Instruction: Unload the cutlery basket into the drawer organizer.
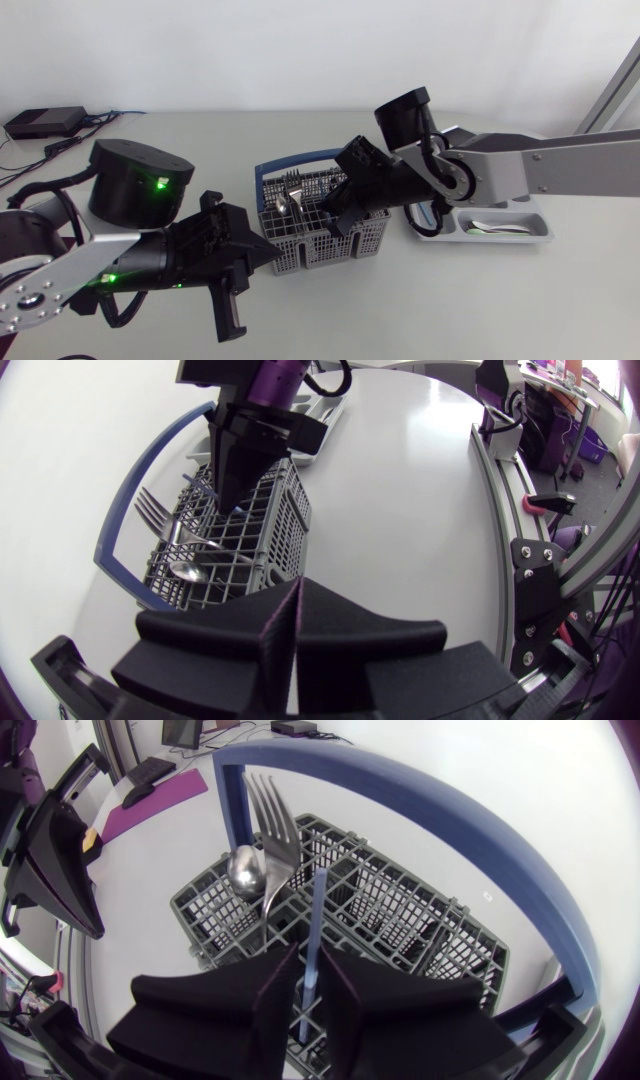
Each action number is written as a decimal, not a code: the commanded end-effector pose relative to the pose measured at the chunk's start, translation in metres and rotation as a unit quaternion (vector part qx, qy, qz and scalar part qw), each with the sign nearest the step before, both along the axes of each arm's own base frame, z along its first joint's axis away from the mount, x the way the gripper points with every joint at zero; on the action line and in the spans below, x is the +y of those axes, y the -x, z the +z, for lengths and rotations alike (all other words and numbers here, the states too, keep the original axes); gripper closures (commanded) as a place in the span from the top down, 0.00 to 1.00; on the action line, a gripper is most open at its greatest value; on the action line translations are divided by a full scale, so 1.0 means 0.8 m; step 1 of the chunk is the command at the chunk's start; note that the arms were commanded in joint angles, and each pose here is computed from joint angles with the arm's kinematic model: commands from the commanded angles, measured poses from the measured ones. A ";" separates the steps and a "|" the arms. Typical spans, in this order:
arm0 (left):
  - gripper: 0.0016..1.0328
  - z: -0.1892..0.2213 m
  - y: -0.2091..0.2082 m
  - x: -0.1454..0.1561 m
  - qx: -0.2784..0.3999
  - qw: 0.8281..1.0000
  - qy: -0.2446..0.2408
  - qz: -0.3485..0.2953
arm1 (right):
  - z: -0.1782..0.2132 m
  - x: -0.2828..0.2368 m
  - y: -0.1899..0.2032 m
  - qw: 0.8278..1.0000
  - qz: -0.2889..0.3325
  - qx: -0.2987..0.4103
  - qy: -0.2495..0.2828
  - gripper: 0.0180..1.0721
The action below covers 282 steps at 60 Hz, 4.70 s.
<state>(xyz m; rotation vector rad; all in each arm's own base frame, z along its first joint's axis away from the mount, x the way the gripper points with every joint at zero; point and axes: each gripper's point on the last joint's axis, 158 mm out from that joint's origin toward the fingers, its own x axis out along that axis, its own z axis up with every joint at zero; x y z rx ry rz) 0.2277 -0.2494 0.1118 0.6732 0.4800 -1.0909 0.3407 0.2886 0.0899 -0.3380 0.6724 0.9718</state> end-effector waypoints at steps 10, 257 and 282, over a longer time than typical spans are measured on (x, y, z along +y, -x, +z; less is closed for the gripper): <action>0.14 -0.010 0.002 0.004 0.010 1.000 -0.002 0.004 | 0.007 0.001 0.005 1.000 -0.001 -0.012 -0.011 0.05; 0.37 -0.018 -0.129 0.002 0.301 0.906 0.081 0.286 | -0.046 -0.300 -0.083 0.961 -0.243 0.128 -0.044 0.88; 0.18 -0.020 -0.139 -0.012 0.276 0.916 0.100 0.273 | -0.055 -0.292 -0.071 0.964 -0.229 0.131 -0.041 0.88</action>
